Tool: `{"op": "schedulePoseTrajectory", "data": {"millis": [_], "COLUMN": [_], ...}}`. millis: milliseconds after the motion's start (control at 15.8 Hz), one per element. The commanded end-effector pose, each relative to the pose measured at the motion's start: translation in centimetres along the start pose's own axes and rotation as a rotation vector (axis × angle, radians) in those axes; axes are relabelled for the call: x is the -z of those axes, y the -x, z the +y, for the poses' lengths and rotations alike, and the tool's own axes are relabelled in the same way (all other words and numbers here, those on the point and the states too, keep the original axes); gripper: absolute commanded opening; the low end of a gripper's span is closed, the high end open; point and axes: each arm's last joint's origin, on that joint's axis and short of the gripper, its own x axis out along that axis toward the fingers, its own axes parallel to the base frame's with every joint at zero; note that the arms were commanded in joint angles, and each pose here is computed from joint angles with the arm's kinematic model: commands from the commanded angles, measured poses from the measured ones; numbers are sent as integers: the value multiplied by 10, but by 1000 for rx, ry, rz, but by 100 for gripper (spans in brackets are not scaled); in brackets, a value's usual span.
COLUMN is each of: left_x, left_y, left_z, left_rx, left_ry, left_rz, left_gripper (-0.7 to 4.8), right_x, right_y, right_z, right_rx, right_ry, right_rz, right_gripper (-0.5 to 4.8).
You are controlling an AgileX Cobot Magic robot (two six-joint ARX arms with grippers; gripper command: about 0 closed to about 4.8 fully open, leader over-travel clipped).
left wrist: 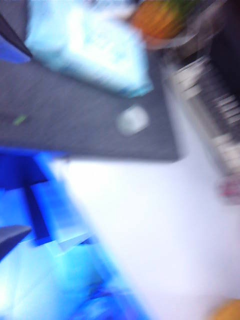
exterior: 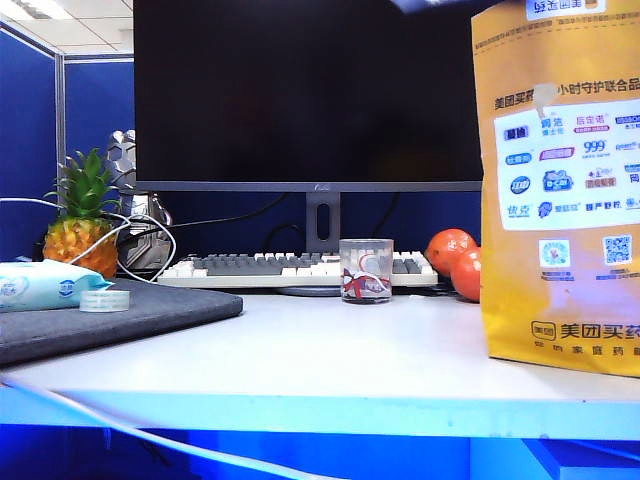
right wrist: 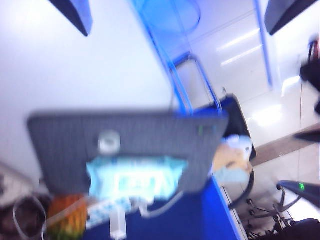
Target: Pick up the green apple and throw it into the yellow paper bag.
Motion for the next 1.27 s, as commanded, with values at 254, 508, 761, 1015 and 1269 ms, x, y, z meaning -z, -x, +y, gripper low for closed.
{"op": "schedulePoseTrajectory", "data": {"millis": [254,508,761,1015,1269], "left_x": [32,36,52,70,76], "left_y": [-13,-15,-42,-66,-72], "left_z": [-13,-14,-21,-30,-33], "left_rx": [-13,-35,-20,-7,1], "left_ry": [-76,-82,-165,-166,-167], "left_rz": [48,44,88,130,148], "left_gripper": [430,430,430,430,430], "right_x": [85,111,132,146,177], "right_y": [36,49,53,51,43], "right_z": [25,33,34,34,31], "right_rx": [1,8,31,31,30], "right_ry": [-8,9,22,22,10], "right_rz": [9,-25,-59,-60,-40], "right_gripper": [479,479,479,479,479]}}
